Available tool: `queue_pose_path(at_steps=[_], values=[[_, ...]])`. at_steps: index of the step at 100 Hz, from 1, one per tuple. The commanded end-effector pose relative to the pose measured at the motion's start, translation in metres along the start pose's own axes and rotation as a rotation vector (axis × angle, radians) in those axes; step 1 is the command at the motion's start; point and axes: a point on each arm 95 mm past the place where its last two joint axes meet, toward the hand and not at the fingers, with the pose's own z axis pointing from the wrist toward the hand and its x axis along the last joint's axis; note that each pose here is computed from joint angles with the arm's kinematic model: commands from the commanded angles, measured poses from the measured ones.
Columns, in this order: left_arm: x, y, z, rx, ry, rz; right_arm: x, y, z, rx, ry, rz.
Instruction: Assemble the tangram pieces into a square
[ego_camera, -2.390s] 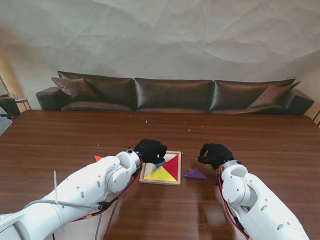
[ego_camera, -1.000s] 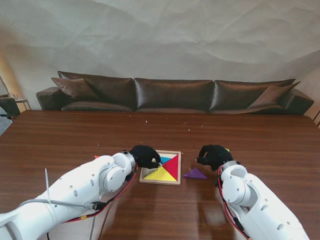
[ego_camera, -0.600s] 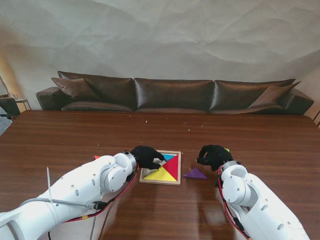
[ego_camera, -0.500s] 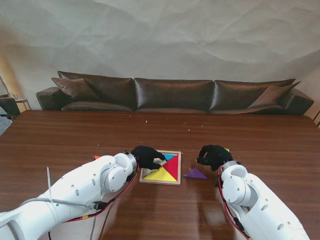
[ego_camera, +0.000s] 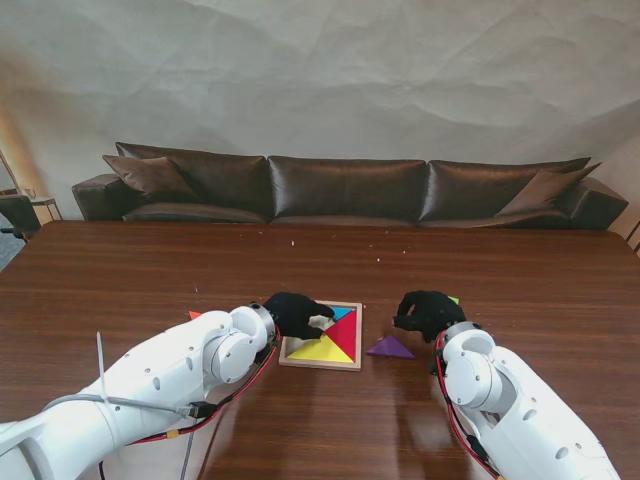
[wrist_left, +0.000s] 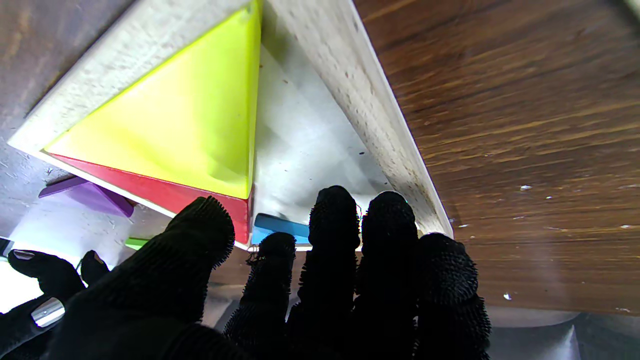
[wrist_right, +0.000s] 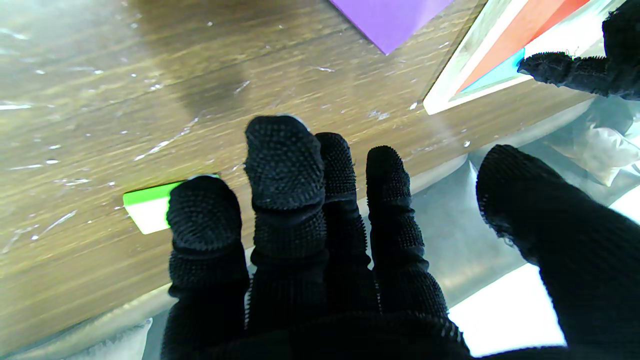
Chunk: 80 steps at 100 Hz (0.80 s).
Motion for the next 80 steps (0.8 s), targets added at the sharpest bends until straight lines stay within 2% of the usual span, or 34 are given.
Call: queue_pose_path(at_steps=[1, 80], values=[[0.0038, -0.0017, 0.0019, -0.013, 0.002, -0.002, 0.0004, -0.0033, -0.0005, 0.019, 0.003, 0.003], [0.0052, -0.0025, 0.0037, -0.013, -0.007, -0.006, 0.0001, -0.0044, -0.0006, 0.029, 0.006, 0.005]])
